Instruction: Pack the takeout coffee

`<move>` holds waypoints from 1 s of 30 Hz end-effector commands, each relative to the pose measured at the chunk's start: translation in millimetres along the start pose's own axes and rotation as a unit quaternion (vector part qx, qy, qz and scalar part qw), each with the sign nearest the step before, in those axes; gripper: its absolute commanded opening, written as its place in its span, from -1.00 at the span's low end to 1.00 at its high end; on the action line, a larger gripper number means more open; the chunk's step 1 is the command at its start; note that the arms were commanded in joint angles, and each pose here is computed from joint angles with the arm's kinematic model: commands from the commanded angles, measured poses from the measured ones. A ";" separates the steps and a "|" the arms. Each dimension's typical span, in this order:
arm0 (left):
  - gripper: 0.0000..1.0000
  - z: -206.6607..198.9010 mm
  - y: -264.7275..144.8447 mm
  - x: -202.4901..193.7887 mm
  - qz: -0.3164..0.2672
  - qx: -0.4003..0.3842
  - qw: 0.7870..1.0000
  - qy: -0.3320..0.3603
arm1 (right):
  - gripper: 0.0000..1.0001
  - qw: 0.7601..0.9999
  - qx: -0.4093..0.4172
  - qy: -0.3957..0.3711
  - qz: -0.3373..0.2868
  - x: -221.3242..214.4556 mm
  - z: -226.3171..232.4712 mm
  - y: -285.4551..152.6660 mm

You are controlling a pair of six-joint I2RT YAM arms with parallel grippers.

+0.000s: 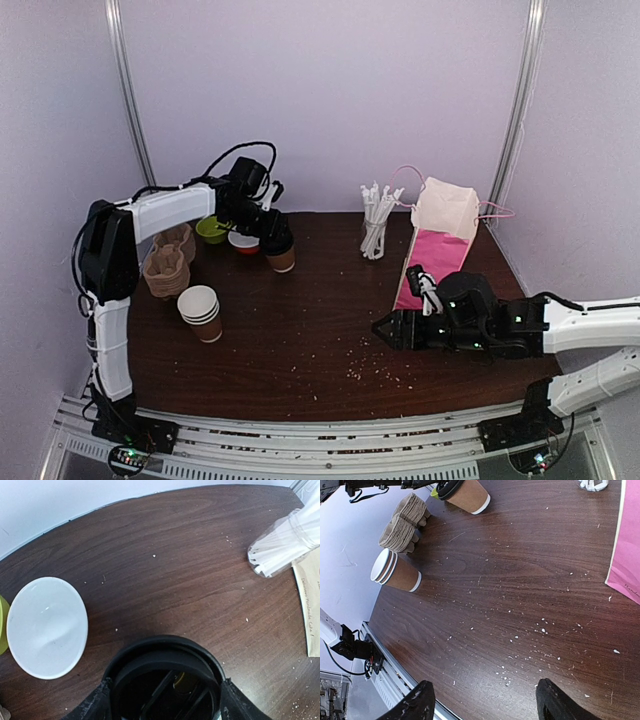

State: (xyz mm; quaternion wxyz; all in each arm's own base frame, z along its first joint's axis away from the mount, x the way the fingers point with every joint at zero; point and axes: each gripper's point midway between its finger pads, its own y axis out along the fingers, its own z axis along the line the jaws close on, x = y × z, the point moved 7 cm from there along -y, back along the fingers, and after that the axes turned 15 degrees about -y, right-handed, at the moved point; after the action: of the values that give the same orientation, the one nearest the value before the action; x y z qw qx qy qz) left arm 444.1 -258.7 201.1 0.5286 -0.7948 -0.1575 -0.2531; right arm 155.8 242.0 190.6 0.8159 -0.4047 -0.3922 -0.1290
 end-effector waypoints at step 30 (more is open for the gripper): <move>0.96 -36.6 -91.7 -17.7 -0.073 0.006 0.997 0.015 | 0.44 0.999 0.009 -0.021 -0.026 21.4 10.8 -7.3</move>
State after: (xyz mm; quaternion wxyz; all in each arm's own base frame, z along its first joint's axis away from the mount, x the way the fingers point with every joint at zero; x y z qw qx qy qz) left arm 420.9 -251.5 230.6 0.5448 -0.7788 -0.1637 -0.2643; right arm 158.0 248.9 200.4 0.8144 -0.3942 -0.4077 -0.1234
